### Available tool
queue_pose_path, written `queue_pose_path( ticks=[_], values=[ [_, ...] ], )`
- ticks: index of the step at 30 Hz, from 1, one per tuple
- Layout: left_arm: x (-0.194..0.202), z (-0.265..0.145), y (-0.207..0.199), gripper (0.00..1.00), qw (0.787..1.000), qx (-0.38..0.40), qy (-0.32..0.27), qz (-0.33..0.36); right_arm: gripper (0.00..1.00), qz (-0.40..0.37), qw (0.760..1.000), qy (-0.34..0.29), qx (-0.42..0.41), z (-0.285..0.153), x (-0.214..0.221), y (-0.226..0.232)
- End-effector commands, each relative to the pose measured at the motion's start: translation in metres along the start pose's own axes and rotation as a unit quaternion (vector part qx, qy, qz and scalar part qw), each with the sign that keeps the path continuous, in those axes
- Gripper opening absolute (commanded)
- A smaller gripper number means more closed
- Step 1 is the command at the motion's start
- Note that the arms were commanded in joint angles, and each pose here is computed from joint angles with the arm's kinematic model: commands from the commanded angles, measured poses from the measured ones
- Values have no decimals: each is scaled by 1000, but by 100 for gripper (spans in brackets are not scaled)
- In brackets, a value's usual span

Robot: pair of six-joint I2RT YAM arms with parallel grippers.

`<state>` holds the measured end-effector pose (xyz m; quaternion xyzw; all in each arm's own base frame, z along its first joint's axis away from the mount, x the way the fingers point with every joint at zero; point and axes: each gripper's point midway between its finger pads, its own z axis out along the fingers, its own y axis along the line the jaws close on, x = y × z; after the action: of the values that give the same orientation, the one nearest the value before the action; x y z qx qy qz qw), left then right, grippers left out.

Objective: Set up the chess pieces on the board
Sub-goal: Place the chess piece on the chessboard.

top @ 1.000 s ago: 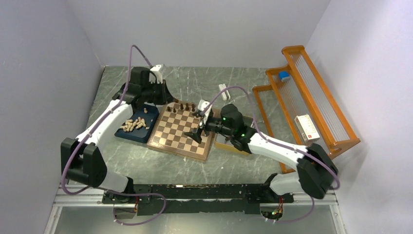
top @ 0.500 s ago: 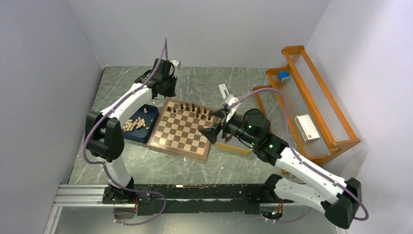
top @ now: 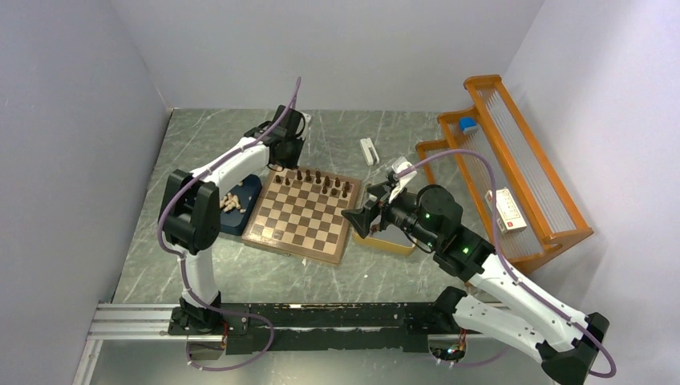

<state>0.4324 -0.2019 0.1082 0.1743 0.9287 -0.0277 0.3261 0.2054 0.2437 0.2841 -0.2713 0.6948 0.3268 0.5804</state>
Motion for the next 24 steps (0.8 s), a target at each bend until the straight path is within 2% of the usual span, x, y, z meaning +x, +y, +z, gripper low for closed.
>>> queue_pose_path(
  ticks=[1,8,24],
  values=[
    [3,6,1,5,1000,-15,11,13,100,6,1000,3,14,-4,-8,-3],
    [20,20,2,5,999,-22,41,15,100,0,1000,-1,23,-5,-10,-7],
    [25,33,2,6,998,-28,47,17,100,-7,1000,12,19,-5,-4,-6]
  ],
)
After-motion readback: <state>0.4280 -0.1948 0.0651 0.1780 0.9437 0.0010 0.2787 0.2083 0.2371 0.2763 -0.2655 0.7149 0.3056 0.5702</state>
